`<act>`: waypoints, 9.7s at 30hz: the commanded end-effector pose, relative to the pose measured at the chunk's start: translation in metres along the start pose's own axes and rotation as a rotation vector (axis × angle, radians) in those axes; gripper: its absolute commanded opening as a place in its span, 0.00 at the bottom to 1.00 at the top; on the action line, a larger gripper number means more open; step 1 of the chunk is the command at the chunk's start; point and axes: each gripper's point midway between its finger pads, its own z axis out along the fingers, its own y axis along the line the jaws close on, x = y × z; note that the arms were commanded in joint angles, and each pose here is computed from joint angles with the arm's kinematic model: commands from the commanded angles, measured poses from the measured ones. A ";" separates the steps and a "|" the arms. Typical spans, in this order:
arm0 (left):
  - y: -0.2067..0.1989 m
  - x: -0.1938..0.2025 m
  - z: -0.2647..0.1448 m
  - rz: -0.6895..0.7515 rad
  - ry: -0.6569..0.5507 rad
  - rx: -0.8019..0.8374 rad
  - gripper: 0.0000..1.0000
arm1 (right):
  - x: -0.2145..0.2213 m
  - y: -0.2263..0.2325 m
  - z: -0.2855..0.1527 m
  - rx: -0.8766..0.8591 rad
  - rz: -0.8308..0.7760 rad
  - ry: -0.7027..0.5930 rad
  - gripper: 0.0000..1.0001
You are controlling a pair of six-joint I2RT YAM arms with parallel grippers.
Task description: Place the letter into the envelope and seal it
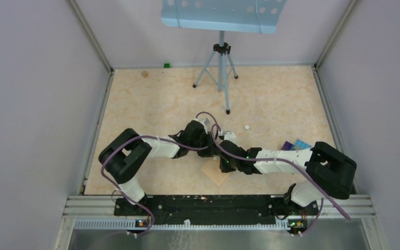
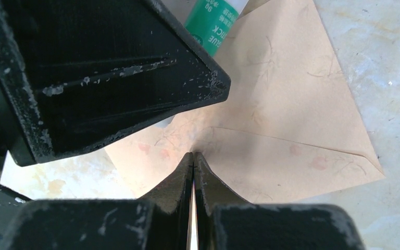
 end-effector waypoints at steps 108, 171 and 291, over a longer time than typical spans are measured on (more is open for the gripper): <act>-0.172 -0.023 -0.186 1.206 -0.556 0.401 0.00 | -0.175 0.093 -0.225 -0.458 -0.106 -0.315 0.10; -0.147 -0.051 -0.181 1.287 -0.745 0.051 0.00 | -0.180 0.081 -0.190 -0.367 0.096 -0.316 0.14; -0.140 -0.056 -0.185 1.333 -0.733 0.023 0.00 | -0.183 0.089 -0.181 -0.456 0.100 -0.254 0.11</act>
